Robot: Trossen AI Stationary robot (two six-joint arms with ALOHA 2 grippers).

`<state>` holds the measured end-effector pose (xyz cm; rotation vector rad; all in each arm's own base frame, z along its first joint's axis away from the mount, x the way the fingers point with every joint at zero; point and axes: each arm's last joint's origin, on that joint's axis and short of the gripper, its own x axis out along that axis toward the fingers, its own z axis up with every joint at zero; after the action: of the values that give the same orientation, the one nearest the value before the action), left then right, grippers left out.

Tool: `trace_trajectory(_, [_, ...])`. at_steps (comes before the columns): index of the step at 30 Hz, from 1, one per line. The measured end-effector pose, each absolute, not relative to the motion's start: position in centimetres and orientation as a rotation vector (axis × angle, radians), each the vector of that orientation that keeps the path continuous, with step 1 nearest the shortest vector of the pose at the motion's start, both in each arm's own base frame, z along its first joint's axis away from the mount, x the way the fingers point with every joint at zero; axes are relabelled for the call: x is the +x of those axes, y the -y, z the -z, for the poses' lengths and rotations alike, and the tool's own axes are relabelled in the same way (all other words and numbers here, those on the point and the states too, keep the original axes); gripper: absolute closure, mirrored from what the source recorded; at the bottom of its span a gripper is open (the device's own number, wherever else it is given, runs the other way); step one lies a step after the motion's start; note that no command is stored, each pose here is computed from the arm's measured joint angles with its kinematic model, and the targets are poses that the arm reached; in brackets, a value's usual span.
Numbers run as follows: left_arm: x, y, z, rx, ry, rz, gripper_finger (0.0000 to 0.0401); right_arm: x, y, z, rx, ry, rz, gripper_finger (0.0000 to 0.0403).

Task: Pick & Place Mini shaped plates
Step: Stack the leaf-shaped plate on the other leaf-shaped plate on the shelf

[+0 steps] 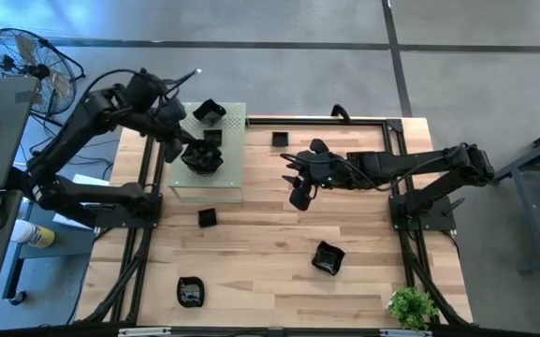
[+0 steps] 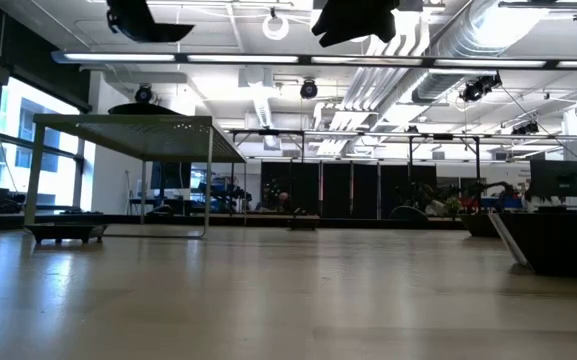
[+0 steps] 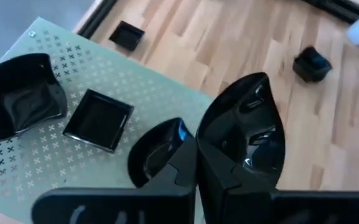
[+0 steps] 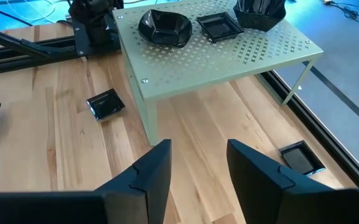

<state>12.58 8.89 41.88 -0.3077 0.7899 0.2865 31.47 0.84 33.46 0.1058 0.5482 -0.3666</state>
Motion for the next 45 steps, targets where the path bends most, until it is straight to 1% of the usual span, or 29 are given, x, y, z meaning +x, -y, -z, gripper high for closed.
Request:
trace_trajectory(5, [12.9, -11.3, -40.2, -0.320, -0.844, -0.265, 0.0401, 31.5, -0.9, -33.5, 0.109, -0.549, 0.360, 0.0253])
trace_trajectory(10, [13.0, -13.0, -38.0, -0.346, -0.879, -0.202, 0.0401, 31.5, -0.9, -33.5, 0.110, -0.548, 0.360, 0.0253])
trace_trajectory(20, [12.5, -14.6, -34.5, -0.401, -0.931, -0.200, 0.0401, 31.5, -0.9, -33.5, 0.113, -0.542, 0.360, 0.0254])
trace_trajectory(25, [12.6, -14.8, -33.6, -0.421, -0.934, -0.211, 0.0401, 31.5, -0.9, -33.5, 0.113, -0.542, 0.360, 0.0254])
trace_trajectory(30, [12.7, -14.9, -33.6, -0.436, -0.923, -0.230, 0.0399, 31.5, -0.9, -33.5, 0.113, -0.542, 0.360, 0.0252])
trace_trajectory(33, [12.7, -14.9, -33.6, -0.441, -0.923, -0.232, 0.0390, 31.5, -0.9, -33.5, 0.113, -0.542, 0.360, 0.0253])
trace_trajectory(41, [12.7, -14.9, -33.6, -0.450, -0.921, -0.237, 0.0337, 31.5, -0.9, -33.5, 0.110, -0.542, 0.359, 0.0253])
trace_trajectory(45, [12.6, -14.8, -34.2, -0.444, -0.914, -0.239, 0.0330, 31.5, -0.9, -33.5, 0.103, -0.544, 0.357, 0.0252])
